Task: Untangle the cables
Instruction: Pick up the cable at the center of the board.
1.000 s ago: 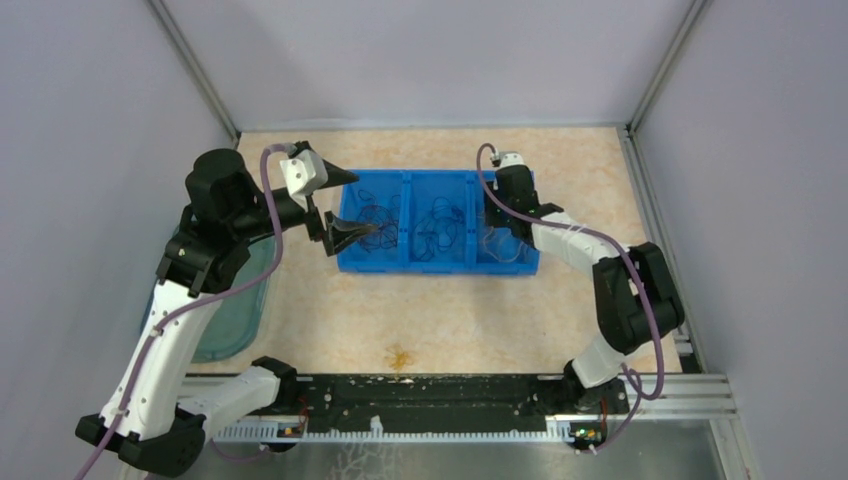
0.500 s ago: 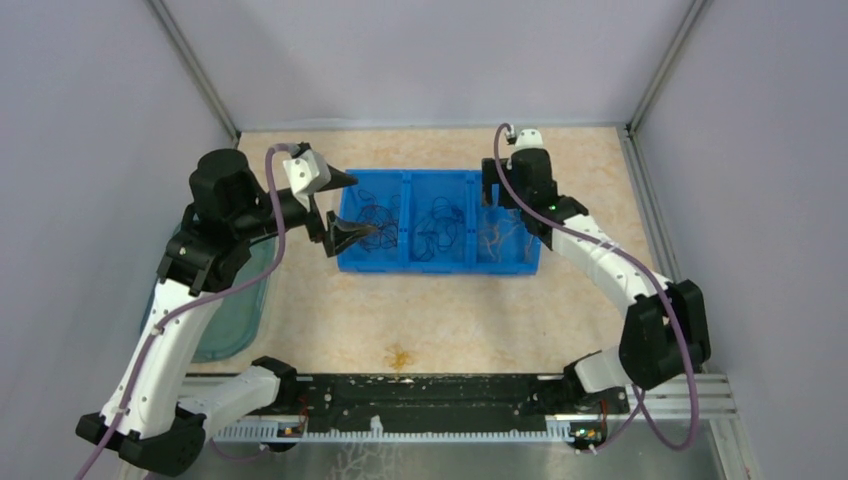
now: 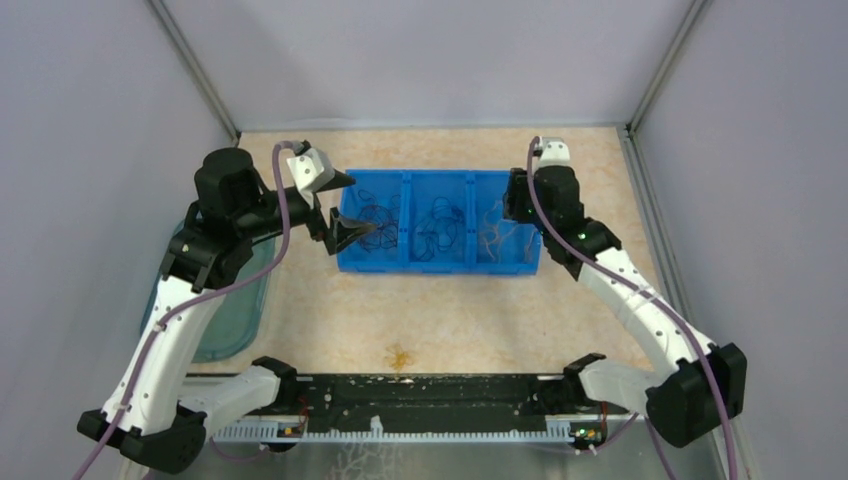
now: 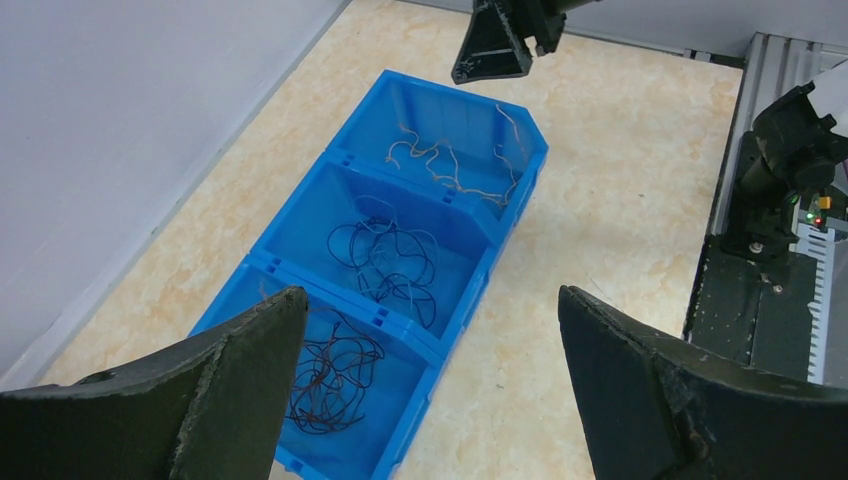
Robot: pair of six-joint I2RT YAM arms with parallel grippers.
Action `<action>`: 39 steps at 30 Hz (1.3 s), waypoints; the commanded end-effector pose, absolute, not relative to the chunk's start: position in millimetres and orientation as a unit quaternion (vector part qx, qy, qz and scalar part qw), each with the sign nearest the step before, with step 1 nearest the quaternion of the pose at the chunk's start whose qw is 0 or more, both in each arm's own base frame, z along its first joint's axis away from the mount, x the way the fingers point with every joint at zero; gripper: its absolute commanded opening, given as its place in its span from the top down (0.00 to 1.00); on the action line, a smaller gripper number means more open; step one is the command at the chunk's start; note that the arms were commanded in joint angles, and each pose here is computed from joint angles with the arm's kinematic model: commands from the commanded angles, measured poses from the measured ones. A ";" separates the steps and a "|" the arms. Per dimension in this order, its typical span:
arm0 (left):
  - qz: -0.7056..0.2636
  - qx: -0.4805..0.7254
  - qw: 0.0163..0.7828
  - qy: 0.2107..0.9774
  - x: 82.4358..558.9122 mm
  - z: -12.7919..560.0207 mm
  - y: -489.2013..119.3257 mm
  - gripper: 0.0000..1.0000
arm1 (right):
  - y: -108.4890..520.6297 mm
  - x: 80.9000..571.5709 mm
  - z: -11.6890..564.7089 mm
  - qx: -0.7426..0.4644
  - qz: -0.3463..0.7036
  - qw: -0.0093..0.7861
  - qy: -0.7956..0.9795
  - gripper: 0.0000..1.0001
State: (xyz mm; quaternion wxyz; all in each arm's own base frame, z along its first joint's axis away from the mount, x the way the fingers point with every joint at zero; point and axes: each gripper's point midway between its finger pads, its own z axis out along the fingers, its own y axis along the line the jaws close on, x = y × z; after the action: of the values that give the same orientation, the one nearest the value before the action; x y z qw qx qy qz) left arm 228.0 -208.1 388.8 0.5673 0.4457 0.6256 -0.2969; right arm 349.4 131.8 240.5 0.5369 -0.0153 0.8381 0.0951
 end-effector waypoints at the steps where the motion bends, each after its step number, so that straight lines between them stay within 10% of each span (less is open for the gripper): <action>1: -0.297 0.449 0.570 0.621 223.7 394.4 -207.9 0.00 | 131.3 321.2 222.2 0.001 0.114 0.512 0.852 0.50; 8: -0.292 0.432 0.543 0.658 228.6 372.6 -201.7 0.00 | 231.8 248.9 221.1 -0.204 0.254 0.525 0.786 0.27; 21: -0.308 0.463 0.526 0.643 200.0 329.9 -187.0 0.00 | 373.1 91.3 107.4 -0.521 0.374 0.335 0.690 0.32; 29: -0.319 0.462 0.518 0.646 188.5 325.7 -185.8 0.00 | 398.4 97.5 74.7 -0.535 0.341 0.341 0.694 0.49; 36: -0.316 0.470 0.518 0.641 181.9 319.6 -183.7 0.00 | 399.0 113.5 100.7 -0.511 0.329 0.389 0.692 0.99; 39: -0.319 0.479 0.511 0.639 176.5 312.6 -183.4 0.00 | 396.1 115.4 125.6 -0.503 0.339 0.412 0.680 1.00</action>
State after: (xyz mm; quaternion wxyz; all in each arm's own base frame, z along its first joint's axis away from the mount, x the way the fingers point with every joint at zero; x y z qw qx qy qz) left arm 186.8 -183.2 320.0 0.5190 0.4607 0.6491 -0.3115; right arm 101.5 374.6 53.7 0.3240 -0.5307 0.7226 0.3019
